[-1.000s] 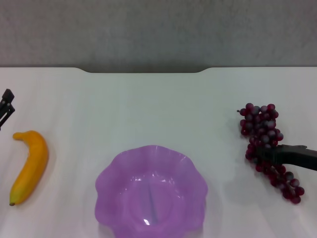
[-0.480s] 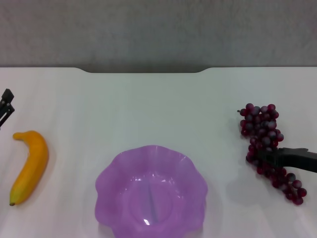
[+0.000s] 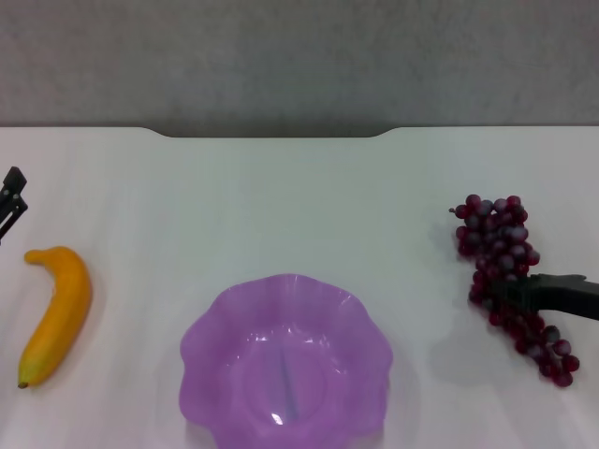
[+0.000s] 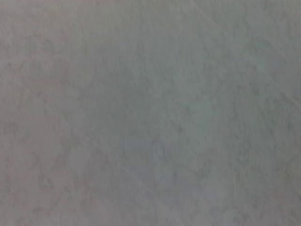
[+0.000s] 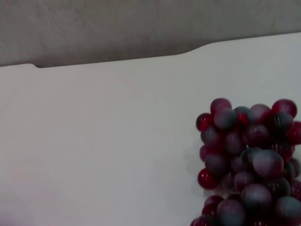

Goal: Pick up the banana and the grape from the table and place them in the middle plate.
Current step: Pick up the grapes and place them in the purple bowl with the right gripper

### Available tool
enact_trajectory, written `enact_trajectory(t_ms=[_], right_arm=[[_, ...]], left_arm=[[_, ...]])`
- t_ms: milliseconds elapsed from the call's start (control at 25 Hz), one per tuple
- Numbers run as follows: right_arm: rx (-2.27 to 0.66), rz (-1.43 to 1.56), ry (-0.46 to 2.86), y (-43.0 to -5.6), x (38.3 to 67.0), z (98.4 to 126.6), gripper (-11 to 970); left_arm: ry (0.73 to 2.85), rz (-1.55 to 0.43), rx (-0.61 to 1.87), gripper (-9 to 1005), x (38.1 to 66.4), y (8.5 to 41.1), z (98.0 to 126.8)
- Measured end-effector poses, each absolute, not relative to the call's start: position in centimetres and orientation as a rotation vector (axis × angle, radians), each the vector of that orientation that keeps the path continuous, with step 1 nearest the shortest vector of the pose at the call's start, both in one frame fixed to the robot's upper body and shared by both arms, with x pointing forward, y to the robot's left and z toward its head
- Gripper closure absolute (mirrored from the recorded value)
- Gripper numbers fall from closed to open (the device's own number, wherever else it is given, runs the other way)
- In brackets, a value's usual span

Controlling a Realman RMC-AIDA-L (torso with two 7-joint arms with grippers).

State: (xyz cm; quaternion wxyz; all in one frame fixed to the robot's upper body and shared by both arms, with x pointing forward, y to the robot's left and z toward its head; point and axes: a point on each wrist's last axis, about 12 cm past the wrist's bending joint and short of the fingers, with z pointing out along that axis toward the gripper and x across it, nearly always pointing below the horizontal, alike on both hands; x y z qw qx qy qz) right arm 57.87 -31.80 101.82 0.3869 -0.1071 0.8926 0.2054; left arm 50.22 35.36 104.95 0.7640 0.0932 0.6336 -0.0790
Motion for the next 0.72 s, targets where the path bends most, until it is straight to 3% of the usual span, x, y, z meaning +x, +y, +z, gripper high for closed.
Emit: enact_trajectory(t_ms=[720], right_arm=[[-0.339,0.537,2.139,-32.4,60.0,105.4,667]], left_arm=[[1.380,-0.169,0.202,102,50.1,35.5,104.9]])
